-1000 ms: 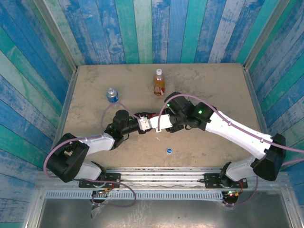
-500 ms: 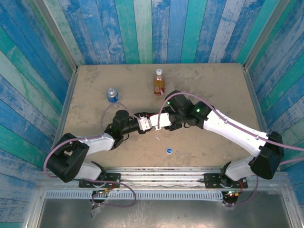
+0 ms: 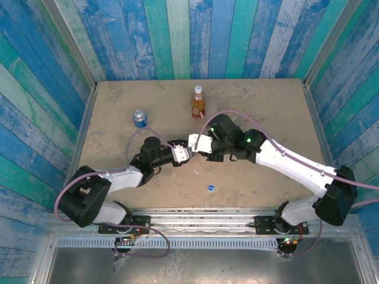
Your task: Screw on the bottle caps
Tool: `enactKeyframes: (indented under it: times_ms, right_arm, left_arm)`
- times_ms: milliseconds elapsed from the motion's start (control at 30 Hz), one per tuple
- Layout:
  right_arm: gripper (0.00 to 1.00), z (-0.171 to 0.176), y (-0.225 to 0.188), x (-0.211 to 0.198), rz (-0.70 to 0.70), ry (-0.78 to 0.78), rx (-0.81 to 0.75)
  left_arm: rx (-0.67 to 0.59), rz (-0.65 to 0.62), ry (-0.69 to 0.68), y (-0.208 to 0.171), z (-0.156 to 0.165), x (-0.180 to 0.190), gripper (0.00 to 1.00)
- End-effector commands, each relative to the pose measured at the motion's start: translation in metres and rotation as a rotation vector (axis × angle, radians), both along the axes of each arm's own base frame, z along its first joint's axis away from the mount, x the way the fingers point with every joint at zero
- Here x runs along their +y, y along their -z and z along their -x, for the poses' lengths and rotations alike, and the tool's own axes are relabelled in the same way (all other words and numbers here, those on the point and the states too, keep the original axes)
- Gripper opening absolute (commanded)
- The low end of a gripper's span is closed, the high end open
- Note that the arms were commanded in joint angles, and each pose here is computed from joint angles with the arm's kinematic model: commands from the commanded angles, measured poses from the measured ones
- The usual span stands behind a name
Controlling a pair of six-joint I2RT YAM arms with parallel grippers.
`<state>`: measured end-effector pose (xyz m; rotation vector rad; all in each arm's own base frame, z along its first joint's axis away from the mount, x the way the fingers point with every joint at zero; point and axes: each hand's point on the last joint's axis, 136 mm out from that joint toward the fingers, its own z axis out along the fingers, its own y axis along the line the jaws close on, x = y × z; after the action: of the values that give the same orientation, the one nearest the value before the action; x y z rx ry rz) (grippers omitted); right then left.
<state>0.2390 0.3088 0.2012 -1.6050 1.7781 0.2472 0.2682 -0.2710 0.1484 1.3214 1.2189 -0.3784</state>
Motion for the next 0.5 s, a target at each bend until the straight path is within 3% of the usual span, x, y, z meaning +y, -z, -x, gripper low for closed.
enactKeyframes:
  times_ms: [0,100,200,267,333,400,467]
  right_arm:
    - [0.07,-0.01,-0.042,0.023,-0.472,0.444,0.311]
    - [0.05,-0.007,-0.035,0.024,-0.573,0.713,0.518]
    - [0.12,-0.005,-0.03,0.013,-0.508,0.758,0.52]
    - [0.24,-0.005,-0.032,0.004,-0.415,0.658,0.411]
    - [0.4,0.004,-0.032,-0.001,-0.301,0.437,0.286]
    - [0.49,0.018,-0.028,-0.003,-0.203,0.192,0.181]
    - [0.54,0.026,-0.03,-0.005,-0.145,0.04,0.087]
  left_arm:
    - [0.029,-0.012,0.011,0.003,0.005,0.0,0.52]
    - [0.03,-0.013,0.014,0.003,0.005,-0.001,0.52]
    - [0.031,-0.009,0.019,0.002,0.005,-0.002,0.52]
    - [0.031,-0.007,0.022,0.002,0.005,-0.002,0.52]
    - [0.032,-0.008,0.021,0.002,0.006,-0.001,0.52]
    - [0.029,-0.008,0.018,0.001,0.006,-0.001,0.52]
    - [0.03,-0.012,0.018,0.002,0.006,-0.001,0.52]
